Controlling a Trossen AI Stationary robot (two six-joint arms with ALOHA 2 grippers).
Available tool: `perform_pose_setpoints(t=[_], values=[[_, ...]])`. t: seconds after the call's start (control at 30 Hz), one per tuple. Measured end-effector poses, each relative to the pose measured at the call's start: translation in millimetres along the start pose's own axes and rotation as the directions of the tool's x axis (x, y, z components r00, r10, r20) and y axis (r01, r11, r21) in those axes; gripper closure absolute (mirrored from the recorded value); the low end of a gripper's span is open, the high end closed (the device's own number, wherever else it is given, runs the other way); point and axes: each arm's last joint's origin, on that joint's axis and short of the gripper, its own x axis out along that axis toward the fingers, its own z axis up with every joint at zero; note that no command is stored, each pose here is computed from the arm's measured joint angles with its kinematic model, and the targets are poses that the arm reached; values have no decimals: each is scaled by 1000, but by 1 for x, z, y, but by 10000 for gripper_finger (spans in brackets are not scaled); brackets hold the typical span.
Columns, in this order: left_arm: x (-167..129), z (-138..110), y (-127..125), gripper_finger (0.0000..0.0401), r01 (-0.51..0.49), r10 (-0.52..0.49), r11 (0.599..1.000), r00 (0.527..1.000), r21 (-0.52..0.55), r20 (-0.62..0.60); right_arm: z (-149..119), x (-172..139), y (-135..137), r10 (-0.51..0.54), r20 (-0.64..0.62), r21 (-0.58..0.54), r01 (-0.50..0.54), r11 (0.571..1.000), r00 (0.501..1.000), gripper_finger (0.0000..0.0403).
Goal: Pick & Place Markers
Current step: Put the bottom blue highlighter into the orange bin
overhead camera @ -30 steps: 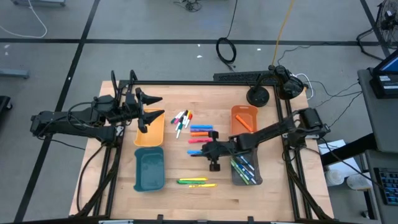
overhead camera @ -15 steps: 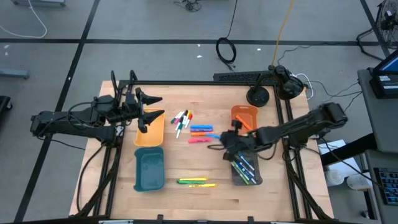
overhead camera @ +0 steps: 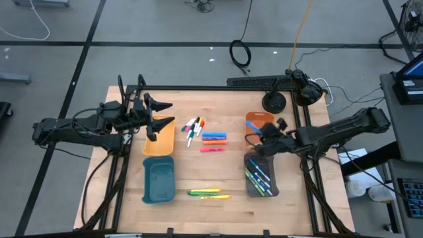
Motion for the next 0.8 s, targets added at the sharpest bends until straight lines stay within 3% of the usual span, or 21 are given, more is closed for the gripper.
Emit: perform_pose_setpoints(t=[0.37,0.57,0.8], values=[[0,0,0,119,0,0,1000,1000,0,0,-16,17,-31,-144,-95,73,151,986,985,342],[0,0,0,119,0,0,1000,1000,0,0,-20,25,-36,-101,-166,85,116,990,981,331],[0,0,0,119,0,0,1000,1000,0,0,-17,26,-34,-85,-141,85,98,992,986,328]])
